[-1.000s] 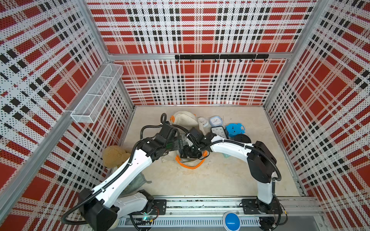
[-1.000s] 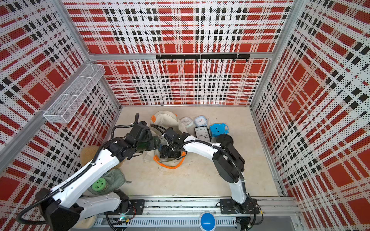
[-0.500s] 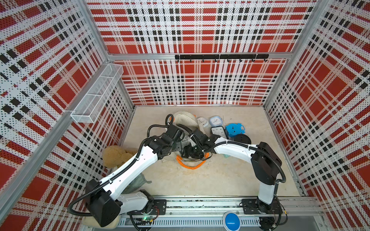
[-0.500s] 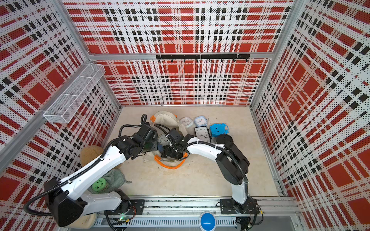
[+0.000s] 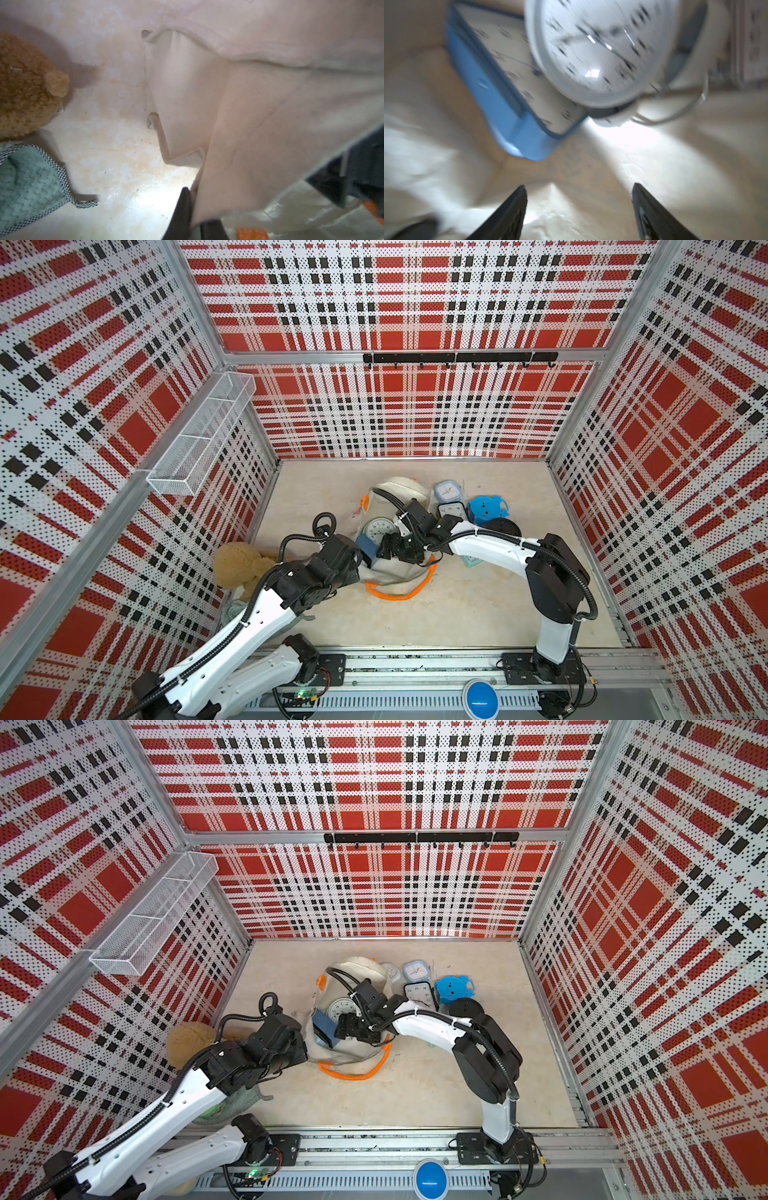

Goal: Take the alarm clock out of the canvas bag
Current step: Pick up the alarm from the canvas bag.

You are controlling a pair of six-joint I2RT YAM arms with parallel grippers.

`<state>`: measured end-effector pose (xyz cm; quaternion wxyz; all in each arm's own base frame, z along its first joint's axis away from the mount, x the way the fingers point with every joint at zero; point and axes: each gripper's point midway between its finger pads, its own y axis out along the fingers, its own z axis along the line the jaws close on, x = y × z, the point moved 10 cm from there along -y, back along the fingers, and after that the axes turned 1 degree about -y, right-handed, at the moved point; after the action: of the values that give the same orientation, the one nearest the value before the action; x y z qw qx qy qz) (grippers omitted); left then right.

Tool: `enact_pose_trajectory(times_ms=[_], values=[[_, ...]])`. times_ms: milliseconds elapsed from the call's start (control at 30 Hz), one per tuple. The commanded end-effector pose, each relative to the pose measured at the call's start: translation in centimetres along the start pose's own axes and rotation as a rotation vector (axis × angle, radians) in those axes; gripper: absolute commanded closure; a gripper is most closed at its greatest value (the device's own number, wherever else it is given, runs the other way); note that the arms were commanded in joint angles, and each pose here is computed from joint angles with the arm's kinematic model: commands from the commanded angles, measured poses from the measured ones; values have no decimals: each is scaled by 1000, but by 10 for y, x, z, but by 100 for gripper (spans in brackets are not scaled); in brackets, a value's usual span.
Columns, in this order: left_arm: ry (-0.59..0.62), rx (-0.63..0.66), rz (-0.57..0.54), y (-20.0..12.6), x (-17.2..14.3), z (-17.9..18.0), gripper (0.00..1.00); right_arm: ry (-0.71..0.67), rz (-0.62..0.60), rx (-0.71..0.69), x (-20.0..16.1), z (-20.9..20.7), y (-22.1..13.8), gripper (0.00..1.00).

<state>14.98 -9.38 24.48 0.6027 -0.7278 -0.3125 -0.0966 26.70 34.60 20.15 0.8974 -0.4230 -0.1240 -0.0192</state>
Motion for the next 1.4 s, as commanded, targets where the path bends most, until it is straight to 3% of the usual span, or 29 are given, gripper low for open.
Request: enact_pose_trajectory(times_ms=[0,200,467,667,900,1100,1267,1367], values=[[4,126,79,10,-17,17,95,-56,-40,69,19,19,3,18],[18,137,86,17,-17,14,95,-134,-28,51,26,23,13,18],[5,124,64,12,-14,15,95,-539,-64,-72,14,27,10,13],[-4,128,61,9,-13,17,95,-717,-82,-97,19,42,20,19],[-3,132,60,6,-10,17,95,-787,-66,-105,21,55,45,22],[-5,131,56,3,-7,16,94,-789,-42,-136,17,51,65,30],[-4,135,61,4,-7,15,94,-780,-22,-171,16,42,79,42],[-1,137,63,4,-7,15,93,-782,-9,-179,15,38,85,42]])
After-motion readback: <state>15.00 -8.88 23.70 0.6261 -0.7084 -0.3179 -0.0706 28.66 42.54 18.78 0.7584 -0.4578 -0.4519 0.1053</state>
